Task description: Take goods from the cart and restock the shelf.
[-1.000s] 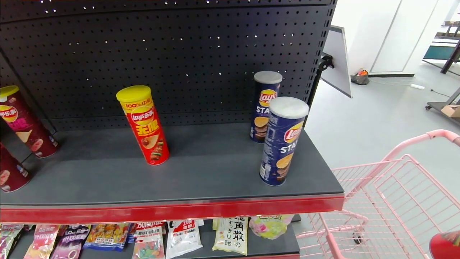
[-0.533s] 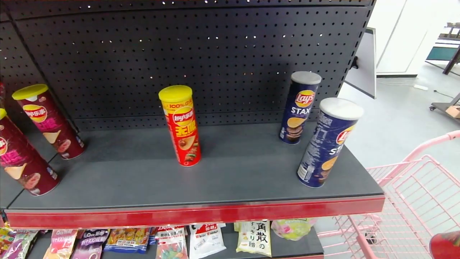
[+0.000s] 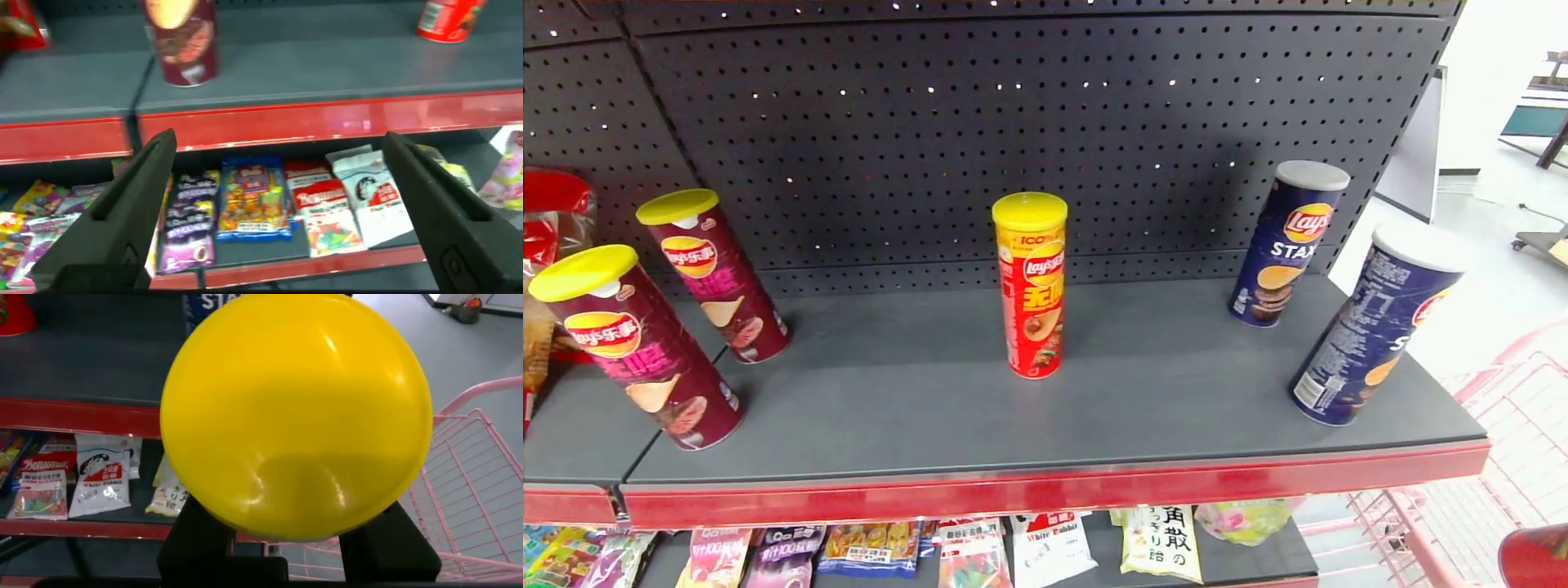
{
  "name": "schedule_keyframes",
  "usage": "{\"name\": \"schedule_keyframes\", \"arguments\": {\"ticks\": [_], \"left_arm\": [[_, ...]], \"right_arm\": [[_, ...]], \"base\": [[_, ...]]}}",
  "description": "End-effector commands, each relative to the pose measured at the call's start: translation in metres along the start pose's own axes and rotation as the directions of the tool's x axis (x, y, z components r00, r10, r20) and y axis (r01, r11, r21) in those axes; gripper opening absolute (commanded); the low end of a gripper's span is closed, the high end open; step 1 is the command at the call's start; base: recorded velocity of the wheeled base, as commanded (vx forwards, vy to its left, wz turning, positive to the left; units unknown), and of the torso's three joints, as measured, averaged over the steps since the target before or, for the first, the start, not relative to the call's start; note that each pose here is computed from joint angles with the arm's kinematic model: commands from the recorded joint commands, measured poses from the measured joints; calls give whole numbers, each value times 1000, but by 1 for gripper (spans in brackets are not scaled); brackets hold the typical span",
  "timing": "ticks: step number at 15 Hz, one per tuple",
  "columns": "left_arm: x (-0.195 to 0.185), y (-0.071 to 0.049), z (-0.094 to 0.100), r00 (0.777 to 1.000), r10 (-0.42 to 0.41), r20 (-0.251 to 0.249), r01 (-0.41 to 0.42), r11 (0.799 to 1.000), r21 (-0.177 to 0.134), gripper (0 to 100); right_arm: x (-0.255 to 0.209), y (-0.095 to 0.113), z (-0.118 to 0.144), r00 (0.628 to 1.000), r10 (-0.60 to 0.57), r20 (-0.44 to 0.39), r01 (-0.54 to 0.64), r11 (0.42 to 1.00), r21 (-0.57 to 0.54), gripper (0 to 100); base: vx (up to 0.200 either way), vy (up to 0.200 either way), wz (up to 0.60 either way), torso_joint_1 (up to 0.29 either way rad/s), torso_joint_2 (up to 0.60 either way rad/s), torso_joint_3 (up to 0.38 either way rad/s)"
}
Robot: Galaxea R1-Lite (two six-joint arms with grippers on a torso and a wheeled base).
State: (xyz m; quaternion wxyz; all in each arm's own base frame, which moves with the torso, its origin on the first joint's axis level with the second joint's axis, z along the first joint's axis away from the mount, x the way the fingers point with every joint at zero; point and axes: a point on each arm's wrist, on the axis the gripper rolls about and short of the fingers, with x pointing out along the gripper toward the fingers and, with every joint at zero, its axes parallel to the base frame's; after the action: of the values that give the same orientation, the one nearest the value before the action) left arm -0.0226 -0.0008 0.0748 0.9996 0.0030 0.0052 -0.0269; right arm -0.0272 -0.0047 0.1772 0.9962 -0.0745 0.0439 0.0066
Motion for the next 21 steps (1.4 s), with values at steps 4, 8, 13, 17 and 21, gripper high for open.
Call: {"name": "schedule_keyframes", "arguments": {"ticks": [4,8,13,17,21], "left_arm": [[0,0,0,1000,0,-2,0,1000,1,100],[0,0,0,1000,0,-2,0,1000,0,100],[2,0,0,1000,-5,-25,5,1000,-3,100],[3,-2,3,992,-120,-43,123,988,93,100],[3,-2,3,992,-124,-36,127,988,91,100]], "right_arm": [[0,0,0,1000,-1,-2,1,1000,-2,0],[-3,1,-6,1000,-2,9,2,1000,-2,0],[-9,1,-14,999,-3,49,3,1000,0,0],[-16,3,-29,996,-11,88,12,1000,-13,0],[-14,3,-30,997,25,76,-24,1000,-19,0]], "base": [[0,150,0,-1,3,2],[0,0,0,0,0,0],[0,0,0,0,0,0],[0,0,0,0,0,0],[0,0,0,0,0,0]]}}
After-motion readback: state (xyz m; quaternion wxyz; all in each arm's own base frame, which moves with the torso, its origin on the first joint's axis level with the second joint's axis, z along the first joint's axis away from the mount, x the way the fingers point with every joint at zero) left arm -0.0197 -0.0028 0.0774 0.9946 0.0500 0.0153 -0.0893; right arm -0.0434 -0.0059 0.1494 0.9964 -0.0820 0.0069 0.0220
